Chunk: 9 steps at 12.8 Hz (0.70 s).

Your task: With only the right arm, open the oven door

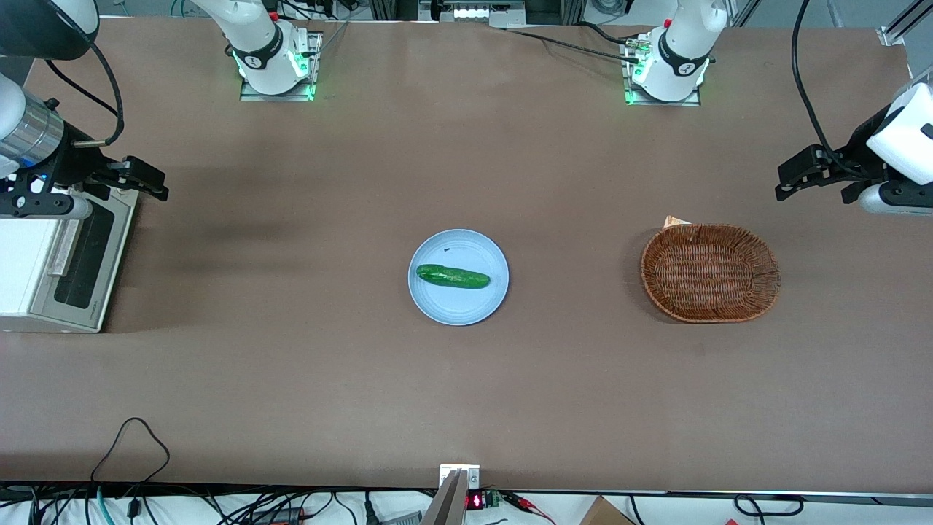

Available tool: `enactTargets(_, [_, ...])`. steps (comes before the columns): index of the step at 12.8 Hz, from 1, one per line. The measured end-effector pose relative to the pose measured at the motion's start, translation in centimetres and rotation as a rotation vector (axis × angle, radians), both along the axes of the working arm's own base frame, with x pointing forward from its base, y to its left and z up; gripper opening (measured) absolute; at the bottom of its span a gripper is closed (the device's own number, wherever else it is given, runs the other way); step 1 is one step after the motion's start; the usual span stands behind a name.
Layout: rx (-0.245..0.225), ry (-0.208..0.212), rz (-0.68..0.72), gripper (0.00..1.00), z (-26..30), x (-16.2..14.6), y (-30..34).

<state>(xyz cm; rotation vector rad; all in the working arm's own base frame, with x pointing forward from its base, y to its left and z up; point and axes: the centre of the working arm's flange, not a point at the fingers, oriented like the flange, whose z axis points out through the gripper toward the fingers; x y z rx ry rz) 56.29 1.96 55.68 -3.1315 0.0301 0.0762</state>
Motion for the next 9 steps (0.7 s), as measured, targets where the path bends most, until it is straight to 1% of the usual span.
enactTargets(9, [0.000,0.000,-0.020,1.00,0.00,0.04,-1.14])
